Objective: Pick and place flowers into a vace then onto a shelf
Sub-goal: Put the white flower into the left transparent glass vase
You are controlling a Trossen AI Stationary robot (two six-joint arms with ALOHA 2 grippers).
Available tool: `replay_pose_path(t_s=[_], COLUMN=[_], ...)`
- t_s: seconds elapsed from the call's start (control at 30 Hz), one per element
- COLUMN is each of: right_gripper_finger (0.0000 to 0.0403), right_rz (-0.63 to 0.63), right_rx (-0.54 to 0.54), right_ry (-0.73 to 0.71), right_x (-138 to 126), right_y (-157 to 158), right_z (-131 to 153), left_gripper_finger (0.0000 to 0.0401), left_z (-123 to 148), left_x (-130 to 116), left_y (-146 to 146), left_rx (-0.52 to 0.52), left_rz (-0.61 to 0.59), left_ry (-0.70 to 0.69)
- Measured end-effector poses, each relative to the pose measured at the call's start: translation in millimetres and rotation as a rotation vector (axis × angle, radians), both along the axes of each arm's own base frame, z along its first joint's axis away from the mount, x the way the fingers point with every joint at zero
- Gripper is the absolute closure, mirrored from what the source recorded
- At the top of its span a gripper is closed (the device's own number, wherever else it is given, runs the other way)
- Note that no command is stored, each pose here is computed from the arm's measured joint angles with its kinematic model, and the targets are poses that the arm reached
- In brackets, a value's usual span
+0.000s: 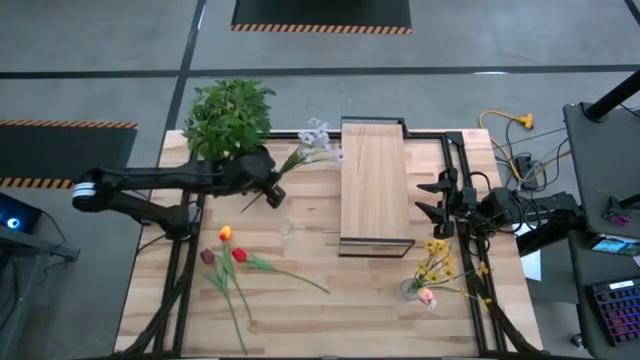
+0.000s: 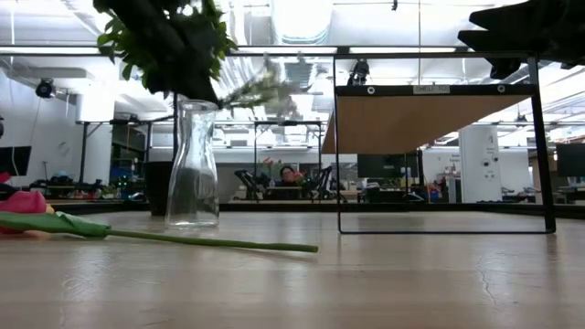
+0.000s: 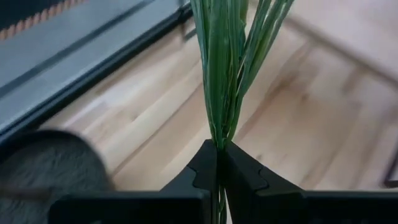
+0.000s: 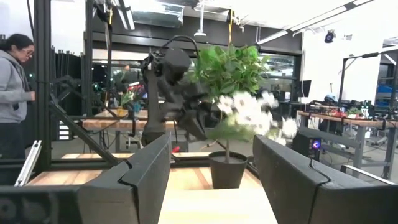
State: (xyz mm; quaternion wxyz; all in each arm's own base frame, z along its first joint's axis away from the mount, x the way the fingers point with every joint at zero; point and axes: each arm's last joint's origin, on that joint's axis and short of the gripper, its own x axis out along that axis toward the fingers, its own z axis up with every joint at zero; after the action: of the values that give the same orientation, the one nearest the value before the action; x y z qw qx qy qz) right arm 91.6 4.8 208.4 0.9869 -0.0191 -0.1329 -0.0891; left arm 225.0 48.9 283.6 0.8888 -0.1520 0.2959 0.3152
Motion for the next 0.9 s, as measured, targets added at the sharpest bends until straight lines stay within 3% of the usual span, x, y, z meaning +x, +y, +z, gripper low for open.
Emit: replay_pose_path(t_s=[0.4, 0.63, 0.9], right_gripper_finger=[0.0184, 0.0184, 0.0184], right_rz=[0.0, 0.0, 0.0], right_rx=[0.0, 0.0, 0.0], right_ry=[0.0, 0.0, 0.0], right_x=[0.0, 0.0, 0.0], right_y=[0.0, 0.0, 0.0], right_z=[0.0, 0.0, 0.0], left_gripper_finger=[0.0401, 0.0401, 0.0401], left_z=[-2.9, 12.1, 25.7], left_x=[-10.4, -9.2, -8.0], left_y=[-20.9, -28.5, -32.6], left_rx=[0.028, 0.039, 0.079], left_rz=[-0.192, -0.393, -0.535], left_ry=[-0.258, -0.496, -0.726])
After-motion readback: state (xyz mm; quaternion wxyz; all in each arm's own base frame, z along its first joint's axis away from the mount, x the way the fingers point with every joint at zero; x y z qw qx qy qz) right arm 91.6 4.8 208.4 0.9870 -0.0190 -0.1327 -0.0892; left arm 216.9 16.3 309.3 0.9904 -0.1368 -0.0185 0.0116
